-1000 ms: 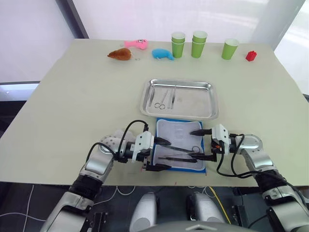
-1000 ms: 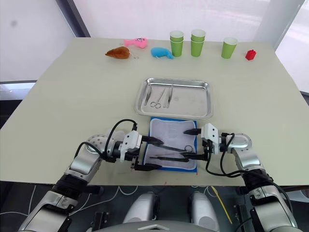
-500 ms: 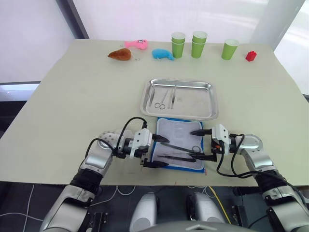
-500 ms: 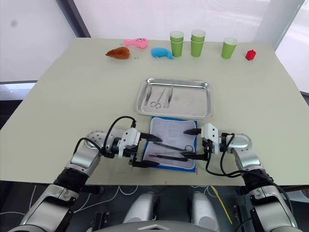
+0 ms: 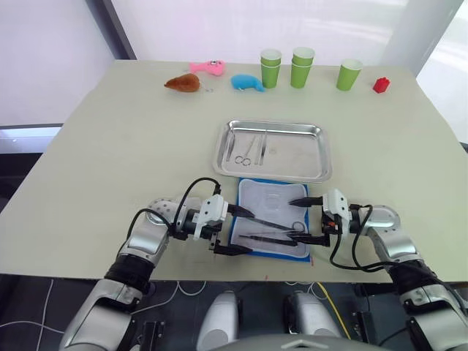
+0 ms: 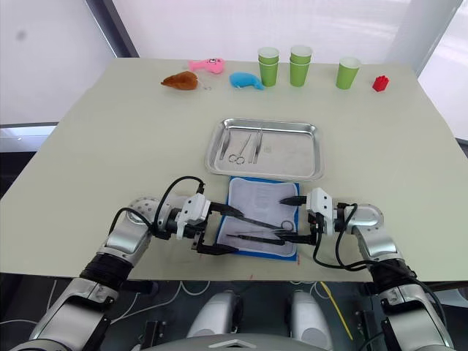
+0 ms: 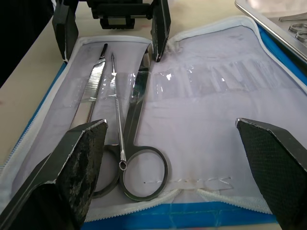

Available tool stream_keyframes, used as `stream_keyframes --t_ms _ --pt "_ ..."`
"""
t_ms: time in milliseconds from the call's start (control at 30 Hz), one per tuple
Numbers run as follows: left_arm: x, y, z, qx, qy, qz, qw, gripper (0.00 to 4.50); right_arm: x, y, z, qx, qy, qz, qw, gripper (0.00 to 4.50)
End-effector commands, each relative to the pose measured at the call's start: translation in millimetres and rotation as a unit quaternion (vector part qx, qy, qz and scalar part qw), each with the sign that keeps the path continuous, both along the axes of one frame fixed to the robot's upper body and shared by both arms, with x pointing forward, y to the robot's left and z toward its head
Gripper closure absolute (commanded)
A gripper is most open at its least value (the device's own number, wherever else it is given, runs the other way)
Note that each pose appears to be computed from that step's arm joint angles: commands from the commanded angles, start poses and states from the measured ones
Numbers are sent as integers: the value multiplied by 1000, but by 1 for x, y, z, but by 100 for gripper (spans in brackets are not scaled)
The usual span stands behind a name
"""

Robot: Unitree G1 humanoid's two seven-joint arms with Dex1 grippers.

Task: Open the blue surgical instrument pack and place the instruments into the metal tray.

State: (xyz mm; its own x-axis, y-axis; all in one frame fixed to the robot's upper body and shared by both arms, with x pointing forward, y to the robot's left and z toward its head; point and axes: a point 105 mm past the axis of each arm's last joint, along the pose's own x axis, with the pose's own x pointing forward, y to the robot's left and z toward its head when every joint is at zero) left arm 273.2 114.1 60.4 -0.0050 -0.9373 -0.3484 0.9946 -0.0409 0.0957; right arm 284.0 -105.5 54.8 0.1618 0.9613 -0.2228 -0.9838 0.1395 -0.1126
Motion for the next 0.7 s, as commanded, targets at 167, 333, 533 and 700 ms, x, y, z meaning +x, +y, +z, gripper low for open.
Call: stream_keyframes --t_ms 167,333,533,700 --pt "-5 7 -25 20 50 24 998 2 -12 -8 -10 -9 37 -2 999 0" --pt "-11 7 -32 34 50 11 998 2 -11 -7 11 24 12 -5 1000 0" --pt "-13 5 -35 30 52 12 998 2 -11 -16 27 36 -8 -11 999 0" --pt "-14 4 -36 29 53 10 998 2 -16 -27 46 45 -26 -10 999 0"
